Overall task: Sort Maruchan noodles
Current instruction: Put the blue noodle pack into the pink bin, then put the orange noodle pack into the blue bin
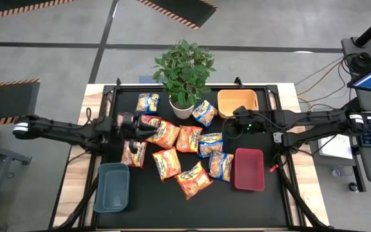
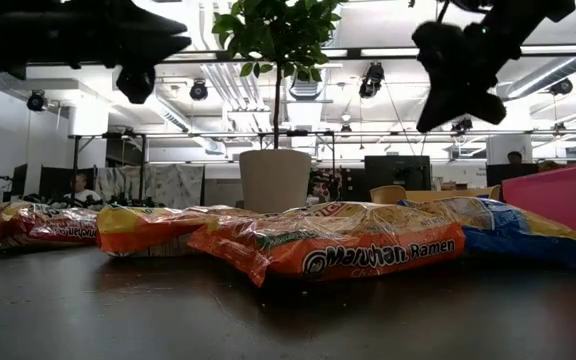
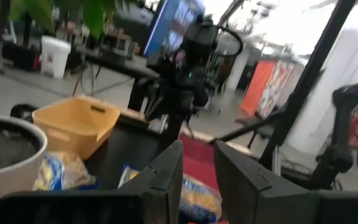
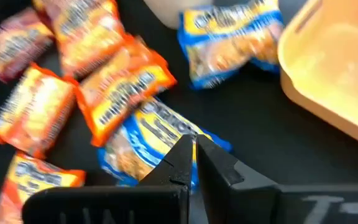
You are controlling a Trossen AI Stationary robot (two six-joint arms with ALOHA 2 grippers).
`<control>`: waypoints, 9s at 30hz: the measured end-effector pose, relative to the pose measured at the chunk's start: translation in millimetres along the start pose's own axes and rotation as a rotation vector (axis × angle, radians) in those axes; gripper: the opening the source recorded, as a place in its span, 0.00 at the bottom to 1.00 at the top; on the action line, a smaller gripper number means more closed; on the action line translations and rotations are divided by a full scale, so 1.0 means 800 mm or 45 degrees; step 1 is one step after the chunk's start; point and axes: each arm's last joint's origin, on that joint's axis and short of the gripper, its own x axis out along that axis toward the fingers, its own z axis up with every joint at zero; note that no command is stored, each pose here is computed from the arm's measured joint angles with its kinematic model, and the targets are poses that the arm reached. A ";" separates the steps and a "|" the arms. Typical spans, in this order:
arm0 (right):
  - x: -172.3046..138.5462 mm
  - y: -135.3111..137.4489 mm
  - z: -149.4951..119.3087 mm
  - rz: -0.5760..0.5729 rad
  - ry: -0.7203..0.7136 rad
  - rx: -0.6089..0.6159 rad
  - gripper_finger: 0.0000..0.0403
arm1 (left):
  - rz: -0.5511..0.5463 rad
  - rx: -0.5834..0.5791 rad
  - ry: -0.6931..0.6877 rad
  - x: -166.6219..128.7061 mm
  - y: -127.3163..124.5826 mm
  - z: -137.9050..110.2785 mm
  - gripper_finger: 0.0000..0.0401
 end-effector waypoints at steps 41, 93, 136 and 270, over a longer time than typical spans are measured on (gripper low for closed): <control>0.056 0.007 -0.002 -0.168 0.042 0.146 0.41 | 0.095 0.028 0.294 0.078 -0.006 0.007 0.19; 0.092 -0.026 -0.049 0.020 0.179 0.097 0.54 | 0.100 0.159 0.622 0.229 0.009 -0.141 0.19; 0.138 -0.037 -0.067 0.318 -0.018 0.122 0.54 | 0.325 0.172 0.743 0.247 0.031 -0.195 0.19; -0.090 0.027 -0.095 0.565 -0.867 -1.293 0.13 | 0.195 0.078 0.683 0.190 -0.055 -0.037 0.21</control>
